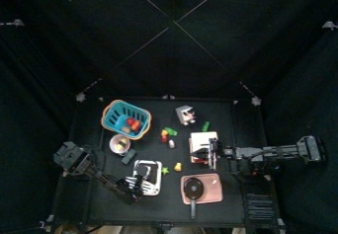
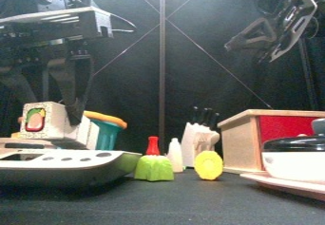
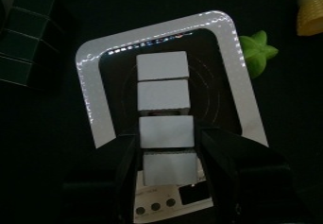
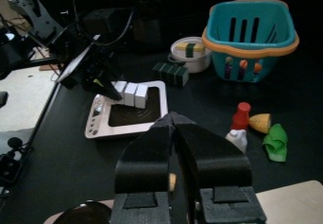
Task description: Place white sushi roll on stove
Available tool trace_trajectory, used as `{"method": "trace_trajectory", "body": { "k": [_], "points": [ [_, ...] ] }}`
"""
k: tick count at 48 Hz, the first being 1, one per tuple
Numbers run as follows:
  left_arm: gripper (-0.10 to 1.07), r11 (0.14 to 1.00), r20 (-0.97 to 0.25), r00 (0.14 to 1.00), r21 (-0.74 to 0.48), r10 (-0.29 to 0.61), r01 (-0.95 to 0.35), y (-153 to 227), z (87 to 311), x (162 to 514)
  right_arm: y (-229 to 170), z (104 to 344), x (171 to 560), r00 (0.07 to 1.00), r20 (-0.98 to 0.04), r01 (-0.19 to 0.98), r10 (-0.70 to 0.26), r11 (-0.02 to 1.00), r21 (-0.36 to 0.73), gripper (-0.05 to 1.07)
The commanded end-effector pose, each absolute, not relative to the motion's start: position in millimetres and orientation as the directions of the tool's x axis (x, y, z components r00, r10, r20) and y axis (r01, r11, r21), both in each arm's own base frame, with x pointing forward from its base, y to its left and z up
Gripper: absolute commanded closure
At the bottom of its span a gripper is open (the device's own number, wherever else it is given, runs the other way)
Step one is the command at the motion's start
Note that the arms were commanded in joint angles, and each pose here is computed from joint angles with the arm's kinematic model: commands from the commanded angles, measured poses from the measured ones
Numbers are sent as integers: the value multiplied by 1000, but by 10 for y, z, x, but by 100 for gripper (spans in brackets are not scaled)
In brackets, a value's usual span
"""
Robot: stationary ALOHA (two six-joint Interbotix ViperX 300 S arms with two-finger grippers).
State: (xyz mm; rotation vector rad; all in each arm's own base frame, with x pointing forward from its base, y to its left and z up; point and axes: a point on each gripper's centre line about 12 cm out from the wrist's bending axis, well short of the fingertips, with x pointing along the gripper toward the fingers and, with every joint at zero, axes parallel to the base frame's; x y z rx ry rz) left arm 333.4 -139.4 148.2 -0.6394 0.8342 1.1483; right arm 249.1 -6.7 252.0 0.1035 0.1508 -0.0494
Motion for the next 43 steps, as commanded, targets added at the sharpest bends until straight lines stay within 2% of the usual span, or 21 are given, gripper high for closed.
{"method": "trace_trajectory", "body": {
  "k": [1, 18, 31, 43],
  "points": [
    [28, 301, -826, 219, -62, 520, -952, -1394, 1614, 3397, -76, 2613, 2516, 991, -124, 57, -45, 993, 99, 100],
    [24, 289, -818, 221, -70, 532, -955, -1336, 1624, 3428, -76, 2611, 2516, 991, -125, 58, -45, 993, 100, 100],
    [23, 151, -809, 205, -144, 550, -978, -1250, 1559, 3305, -64, 2591, 2523, 991, -131, 54, -40, 994, 100, 100],
    [23, 155, -816, 240, -185, 526, -970, -1301, 1496, 3341, -64, 2586, 2535, 990, -136, 54, -40, 994, 100, 100]
  ]
}}
